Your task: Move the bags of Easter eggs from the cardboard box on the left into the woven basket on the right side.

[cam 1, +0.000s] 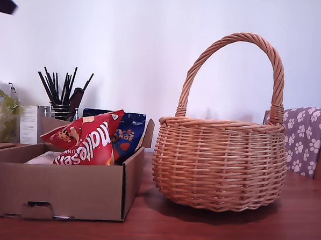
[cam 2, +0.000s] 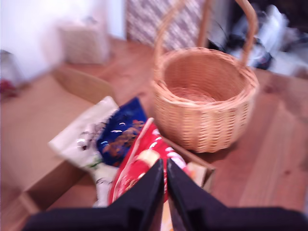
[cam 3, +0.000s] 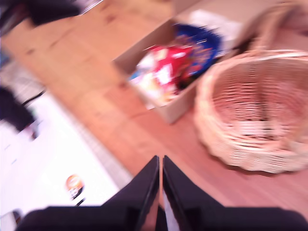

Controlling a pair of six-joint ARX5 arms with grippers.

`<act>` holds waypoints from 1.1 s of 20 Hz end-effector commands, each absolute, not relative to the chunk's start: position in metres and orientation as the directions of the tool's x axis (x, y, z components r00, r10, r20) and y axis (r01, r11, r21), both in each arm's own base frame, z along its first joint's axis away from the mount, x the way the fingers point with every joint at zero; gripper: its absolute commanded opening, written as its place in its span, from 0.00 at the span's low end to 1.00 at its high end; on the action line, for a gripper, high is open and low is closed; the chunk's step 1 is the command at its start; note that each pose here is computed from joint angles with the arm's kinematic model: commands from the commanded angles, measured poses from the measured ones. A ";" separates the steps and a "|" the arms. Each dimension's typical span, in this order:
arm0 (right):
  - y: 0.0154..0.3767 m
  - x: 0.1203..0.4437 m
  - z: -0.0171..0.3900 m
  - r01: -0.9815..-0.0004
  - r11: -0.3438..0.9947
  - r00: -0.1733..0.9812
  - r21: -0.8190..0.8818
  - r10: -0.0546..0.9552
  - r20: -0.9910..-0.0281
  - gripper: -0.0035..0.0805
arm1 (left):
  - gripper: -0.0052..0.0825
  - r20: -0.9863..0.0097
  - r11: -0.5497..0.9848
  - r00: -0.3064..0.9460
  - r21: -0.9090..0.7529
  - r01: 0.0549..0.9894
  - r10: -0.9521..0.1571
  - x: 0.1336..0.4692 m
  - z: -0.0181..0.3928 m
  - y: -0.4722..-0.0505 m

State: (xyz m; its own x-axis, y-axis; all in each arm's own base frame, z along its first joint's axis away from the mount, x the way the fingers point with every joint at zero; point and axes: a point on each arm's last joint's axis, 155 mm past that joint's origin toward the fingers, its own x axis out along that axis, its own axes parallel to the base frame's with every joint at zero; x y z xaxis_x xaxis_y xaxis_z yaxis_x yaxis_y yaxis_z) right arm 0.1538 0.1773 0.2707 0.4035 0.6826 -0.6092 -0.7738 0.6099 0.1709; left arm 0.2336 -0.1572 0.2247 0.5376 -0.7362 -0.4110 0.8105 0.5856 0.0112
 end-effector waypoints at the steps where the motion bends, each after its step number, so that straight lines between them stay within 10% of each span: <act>1: 0.183 0.155 0.274 -0.787 0.594 0.397 0.167 0.695 -0.599 0.03 | 0.54 -0.446 0.529 0.485 0.030 0.848 -0.752 0.235 0.220 -0.168; 3: 0.186 0.159 0.280 -0.793 0.590 0.415 0.151 0.705 -0.575 0.03 | 0.96 -0.497 0.512 0.468 0.054 0.857 -0.730 0.249 0.213 -0.175; 22: 0.190 0.165 0.290 -0.818 0.568 0.438 0.094 0.721 -0.537 0.03 | 0.95 -0.737 0.359 0.291 0.071 0.931 -0.610 0.310 0.074 -0.213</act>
